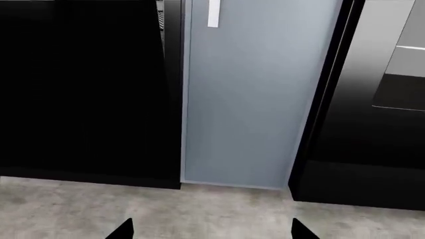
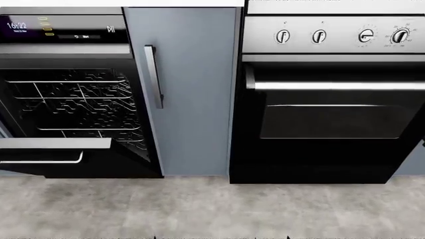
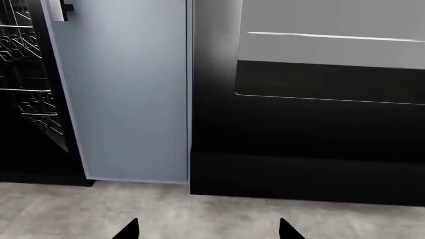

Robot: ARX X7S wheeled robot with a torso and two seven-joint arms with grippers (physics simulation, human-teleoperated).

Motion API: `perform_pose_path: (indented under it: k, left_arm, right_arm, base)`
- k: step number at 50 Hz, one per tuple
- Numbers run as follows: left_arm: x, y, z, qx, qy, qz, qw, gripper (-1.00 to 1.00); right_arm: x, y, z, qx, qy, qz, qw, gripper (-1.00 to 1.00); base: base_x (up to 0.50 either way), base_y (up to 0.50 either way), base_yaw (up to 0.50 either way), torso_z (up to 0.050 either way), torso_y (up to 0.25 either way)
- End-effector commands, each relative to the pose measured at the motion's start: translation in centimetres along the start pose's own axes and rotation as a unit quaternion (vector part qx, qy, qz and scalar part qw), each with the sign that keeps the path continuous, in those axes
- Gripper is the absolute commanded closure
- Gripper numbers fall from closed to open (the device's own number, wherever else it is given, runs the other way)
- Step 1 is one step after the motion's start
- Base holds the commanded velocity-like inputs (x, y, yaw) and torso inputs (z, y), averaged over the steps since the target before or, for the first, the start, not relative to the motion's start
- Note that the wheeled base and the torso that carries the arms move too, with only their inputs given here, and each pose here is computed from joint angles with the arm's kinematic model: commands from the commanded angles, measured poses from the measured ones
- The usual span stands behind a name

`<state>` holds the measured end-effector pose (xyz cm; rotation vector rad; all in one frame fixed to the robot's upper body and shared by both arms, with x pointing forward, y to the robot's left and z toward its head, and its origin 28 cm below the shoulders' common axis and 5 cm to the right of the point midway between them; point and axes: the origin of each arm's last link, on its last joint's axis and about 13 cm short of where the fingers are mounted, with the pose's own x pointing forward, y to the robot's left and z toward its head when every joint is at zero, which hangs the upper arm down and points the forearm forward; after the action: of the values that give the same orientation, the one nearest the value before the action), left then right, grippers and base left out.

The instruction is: Close the dishwasher door

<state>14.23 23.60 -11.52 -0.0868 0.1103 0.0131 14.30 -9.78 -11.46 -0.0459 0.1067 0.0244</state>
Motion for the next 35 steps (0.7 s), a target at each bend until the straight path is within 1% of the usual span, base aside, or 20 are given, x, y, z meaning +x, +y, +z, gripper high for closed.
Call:
perform_pose_path:
  k: [1,35]
  left_arm:
    - [0.0,0.0,0.0,0.0,0.0,0.0,1.0,-1.0]
    - [0.0,0.01,-0.01,-0.002,0.0,0.0,1.0,-1.0]
  right_arm:
    - [0.0,0.0,0.0,0.0,0.0,0.0,1.0,-1.0]
    - [0.02,-0.01,0.01,0.001,0.0,0.0,1.0,-1.0]
  base:
    - [0.0,0.0,0.0,-0.05,0.0]
    - [0.0,0.0,0.0,-0.05,0.0]
